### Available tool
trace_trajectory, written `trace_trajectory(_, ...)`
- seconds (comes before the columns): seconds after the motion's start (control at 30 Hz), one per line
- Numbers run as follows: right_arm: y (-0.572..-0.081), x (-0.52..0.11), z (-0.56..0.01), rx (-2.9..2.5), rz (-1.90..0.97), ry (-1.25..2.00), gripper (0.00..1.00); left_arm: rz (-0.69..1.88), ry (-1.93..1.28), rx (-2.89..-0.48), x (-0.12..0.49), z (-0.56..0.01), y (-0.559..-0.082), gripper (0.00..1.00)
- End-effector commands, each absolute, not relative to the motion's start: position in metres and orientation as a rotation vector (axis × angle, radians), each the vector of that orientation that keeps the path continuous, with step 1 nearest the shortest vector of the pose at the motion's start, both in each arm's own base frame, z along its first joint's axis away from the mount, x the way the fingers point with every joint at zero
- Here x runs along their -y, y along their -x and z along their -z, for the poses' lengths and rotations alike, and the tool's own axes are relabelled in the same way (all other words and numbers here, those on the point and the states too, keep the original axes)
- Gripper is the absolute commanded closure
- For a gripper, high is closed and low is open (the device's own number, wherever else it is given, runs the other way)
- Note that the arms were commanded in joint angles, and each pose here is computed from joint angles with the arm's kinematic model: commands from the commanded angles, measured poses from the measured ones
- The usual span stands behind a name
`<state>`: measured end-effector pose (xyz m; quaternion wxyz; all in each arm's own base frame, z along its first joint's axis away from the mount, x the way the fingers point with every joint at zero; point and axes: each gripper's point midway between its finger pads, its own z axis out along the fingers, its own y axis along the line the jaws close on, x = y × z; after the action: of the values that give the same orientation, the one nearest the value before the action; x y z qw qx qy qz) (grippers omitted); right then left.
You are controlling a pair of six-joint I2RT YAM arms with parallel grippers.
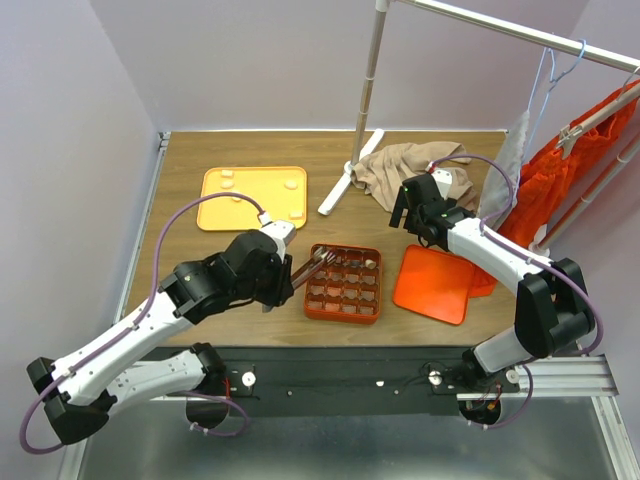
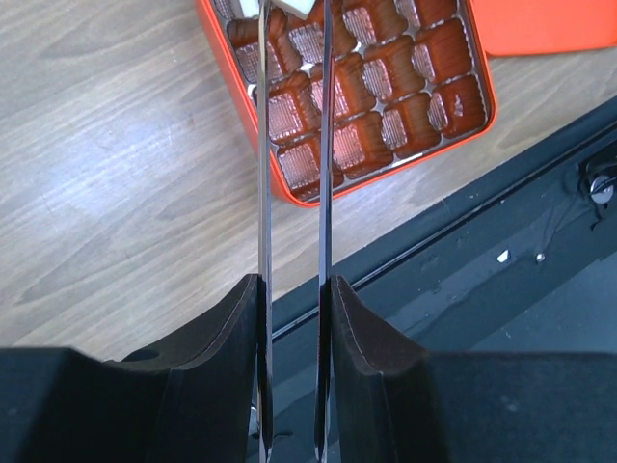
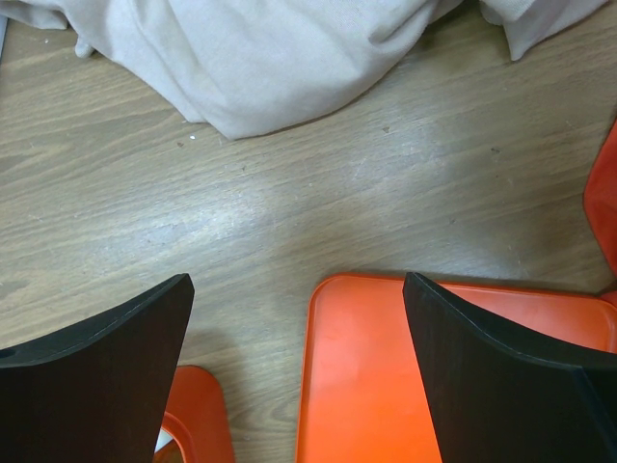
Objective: Pack the chocolate
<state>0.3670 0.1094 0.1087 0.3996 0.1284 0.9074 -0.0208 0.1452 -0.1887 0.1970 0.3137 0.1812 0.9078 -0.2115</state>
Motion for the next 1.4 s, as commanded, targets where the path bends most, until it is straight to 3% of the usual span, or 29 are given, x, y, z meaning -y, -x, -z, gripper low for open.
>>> trace_trajectory(0.0, -0.367, -0.109, -0.109, -2.309, 0.054, -0.319, 0.02, 0.574, -0.481, -2.396, 0.194, -0.191, -0.141, 1.0)
trace_trajectory(0.57, -0.365, -0.108, -0.106, -2.315, 0.064, -0.317, 0.02, 0.616, -0.5, -2.372, 0.201, -0.19, -0.138, 1.0)
trace_trajectory(0.83, -0.368, -0.111, -0.107, -2.319, 0.054, -0.306, 0.02, 0.616, -0.518, -2.379, 0.205, -0.191, -0.138, 0.94)
trace_trajectory(1.1, -0.366, -0.11, -0.106, -2.321, 0.055, -0.307, 0.02, 0.623, -0.548, -2.381, 0.208, -0.19, -0.135, 0.8)
trace_trajectory(1.37, -0.367, -0.112, -0.106, -2.324, 0.047, -0.307, 0.02, 0.618, -0.545, -2.376, 0.208, -0.192, -0.136, 0.75)
